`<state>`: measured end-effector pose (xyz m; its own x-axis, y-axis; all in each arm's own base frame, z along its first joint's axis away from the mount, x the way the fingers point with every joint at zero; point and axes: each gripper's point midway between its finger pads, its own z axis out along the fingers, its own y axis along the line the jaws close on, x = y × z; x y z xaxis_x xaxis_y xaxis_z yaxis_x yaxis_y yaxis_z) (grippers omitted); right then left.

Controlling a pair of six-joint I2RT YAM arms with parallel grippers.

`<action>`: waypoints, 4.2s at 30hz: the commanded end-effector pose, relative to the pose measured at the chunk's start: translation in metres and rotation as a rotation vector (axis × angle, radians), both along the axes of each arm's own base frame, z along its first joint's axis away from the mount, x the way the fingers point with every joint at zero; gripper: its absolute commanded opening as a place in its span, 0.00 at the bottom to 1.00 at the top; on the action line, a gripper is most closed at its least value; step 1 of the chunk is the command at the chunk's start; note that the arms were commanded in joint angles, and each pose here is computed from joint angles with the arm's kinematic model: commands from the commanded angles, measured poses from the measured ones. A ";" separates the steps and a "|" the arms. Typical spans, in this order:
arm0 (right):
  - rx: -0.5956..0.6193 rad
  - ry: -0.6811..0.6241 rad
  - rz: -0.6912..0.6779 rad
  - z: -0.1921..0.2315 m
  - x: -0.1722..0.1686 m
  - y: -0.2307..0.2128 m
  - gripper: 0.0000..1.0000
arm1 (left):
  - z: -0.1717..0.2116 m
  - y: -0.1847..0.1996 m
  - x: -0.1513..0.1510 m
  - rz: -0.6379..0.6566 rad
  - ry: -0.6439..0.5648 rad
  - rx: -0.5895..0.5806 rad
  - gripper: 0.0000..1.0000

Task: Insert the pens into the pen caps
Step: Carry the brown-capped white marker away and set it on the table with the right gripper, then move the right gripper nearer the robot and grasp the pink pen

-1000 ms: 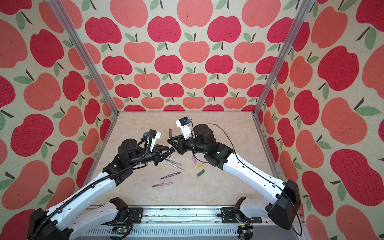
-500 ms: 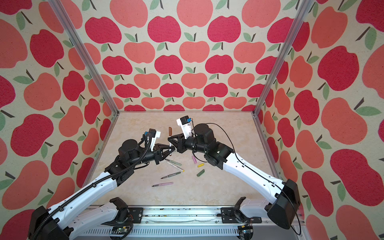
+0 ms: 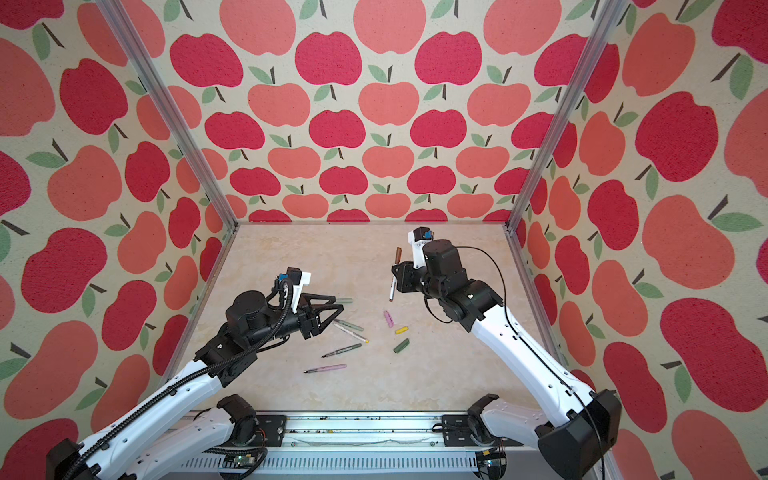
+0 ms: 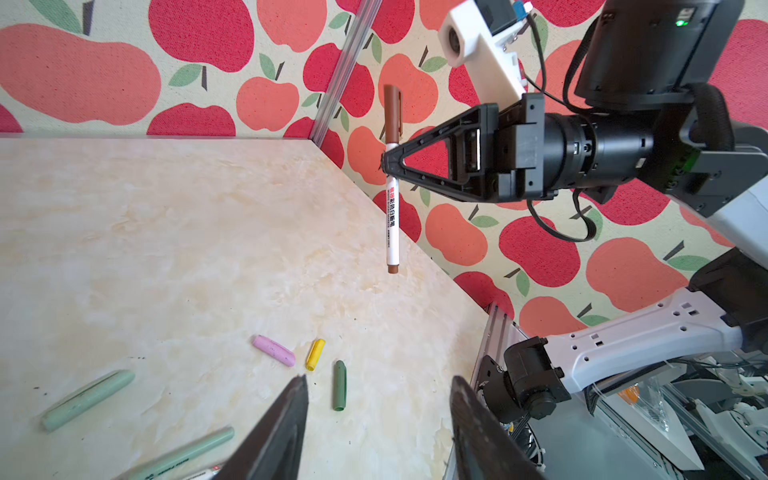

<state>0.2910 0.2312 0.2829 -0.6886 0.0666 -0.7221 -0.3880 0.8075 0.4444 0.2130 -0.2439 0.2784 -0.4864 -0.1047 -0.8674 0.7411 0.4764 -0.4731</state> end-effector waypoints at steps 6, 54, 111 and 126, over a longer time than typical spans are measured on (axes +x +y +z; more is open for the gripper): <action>-0.397 0.311 -0.089 -0.110 -0.013 -0.086 0.00 | -0.006 0.004 -0.002 0.012 -0.010 0.030 0.58; -0.814 0.660 -0.103 -0.271 0.007 -0.117 0.07 | 0.022 0.003 -0.004 0.004 -0.041 -0.032 0.56; -0.340 0.127 0.355 -0.090 -0.045 0.049 0.54 | -0.012 0.071 0.010 0.364 0.119 -0.006 0.97; -0.570 0.140 0.828 -0.181 -0.107 0.174 0.47 | -0.102 0.150 0.006 0.749 0.645 -0.003 0.98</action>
